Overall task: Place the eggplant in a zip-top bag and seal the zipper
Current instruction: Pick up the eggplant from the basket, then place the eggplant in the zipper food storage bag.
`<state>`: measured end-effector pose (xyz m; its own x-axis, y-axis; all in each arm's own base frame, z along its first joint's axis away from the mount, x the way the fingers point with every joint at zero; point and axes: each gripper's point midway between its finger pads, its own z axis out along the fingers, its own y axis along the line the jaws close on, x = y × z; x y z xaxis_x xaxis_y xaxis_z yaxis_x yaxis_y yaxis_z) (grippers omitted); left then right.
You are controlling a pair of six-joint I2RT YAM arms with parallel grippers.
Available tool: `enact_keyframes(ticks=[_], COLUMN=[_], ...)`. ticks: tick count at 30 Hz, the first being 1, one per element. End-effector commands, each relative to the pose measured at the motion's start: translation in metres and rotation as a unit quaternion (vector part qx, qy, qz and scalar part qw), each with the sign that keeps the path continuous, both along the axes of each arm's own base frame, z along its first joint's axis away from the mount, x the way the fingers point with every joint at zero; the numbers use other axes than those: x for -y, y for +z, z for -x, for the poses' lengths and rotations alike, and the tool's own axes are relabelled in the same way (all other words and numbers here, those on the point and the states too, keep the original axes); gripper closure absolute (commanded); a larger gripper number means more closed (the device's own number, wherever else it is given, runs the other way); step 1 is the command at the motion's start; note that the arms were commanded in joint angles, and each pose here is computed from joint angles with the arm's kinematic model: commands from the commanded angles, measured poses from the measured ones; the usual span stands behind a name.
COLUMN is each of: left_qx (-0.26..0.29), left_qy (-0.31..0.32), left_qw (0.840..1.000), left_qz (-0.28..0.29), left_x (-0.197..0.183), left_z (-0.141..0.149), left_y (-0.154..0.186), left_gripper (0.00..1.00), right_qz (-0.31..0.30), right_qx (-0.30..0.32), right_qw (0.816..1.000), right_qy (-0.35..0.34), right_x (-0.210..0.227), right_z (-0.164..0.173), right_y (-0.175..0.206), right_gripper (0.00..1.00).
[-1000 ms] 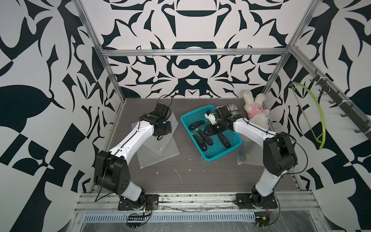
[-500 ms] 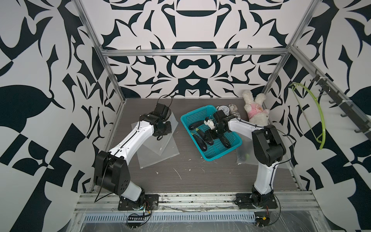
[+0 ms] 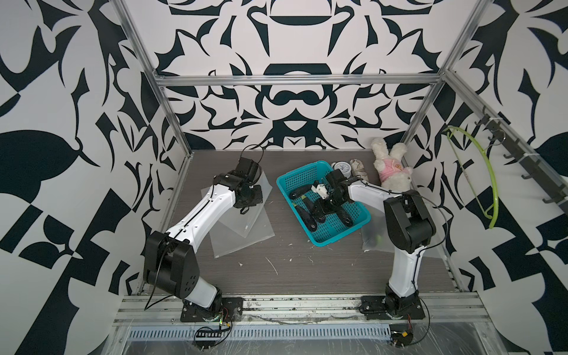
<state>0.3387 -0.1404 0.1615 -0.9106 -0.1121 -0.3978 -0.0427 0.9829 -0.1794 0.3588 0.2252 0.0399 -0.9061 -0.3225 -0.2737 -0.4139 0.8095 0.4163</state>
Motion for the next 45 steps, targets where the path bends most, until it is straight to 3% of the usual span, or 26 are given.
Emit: enact_keyframes(ticks=[1,9,19,24,32,45], left_qx=[0.016,0.019,0.033,0.049,0.05,0.055], left_qy=[0.007,0.0,-0.019,-0.035,-0.058,-0.12], left_qw=[1.0,0.998,0.996,0.99,0.991,0.99], left_qz=[0.025,0.066,0.086,0.128,0.108,0.057], left_x=[0.005,0.021,0.04,0.06,0.07,0.086], left_z=[0.0,-0.003,-0.004,-0.006,-0.001,0.004], left_y=[0.018,0.022,0.028,0.035,0.031,0.018], left_gripper=[1.0,1.0,1.0,1.0,1.0,1.0], right_qz=[-0.023,-0.052,-0.179,-0.226,-0.283,-0.267], right_qx=[0.038,0.093,0.138,0.14,0.107,0.035], right_qw=[0.999,0.994,0.974,0.964,0.952,0.961], right_qy=[-0.006,-0.015,-0.007,0.02,0.057,0.065], right_x=[-0.002,0.0,-0.03,-0.051,-0.081,-0.1], right_z=[-0.009,-0.009,0.009,0.026,0.053,0.084], right_y=[0.045,0.101,0.179,0.208,0.23,0.213], right_gripper=[0.64,0.64,0.65,0.65,0.65,0.66])
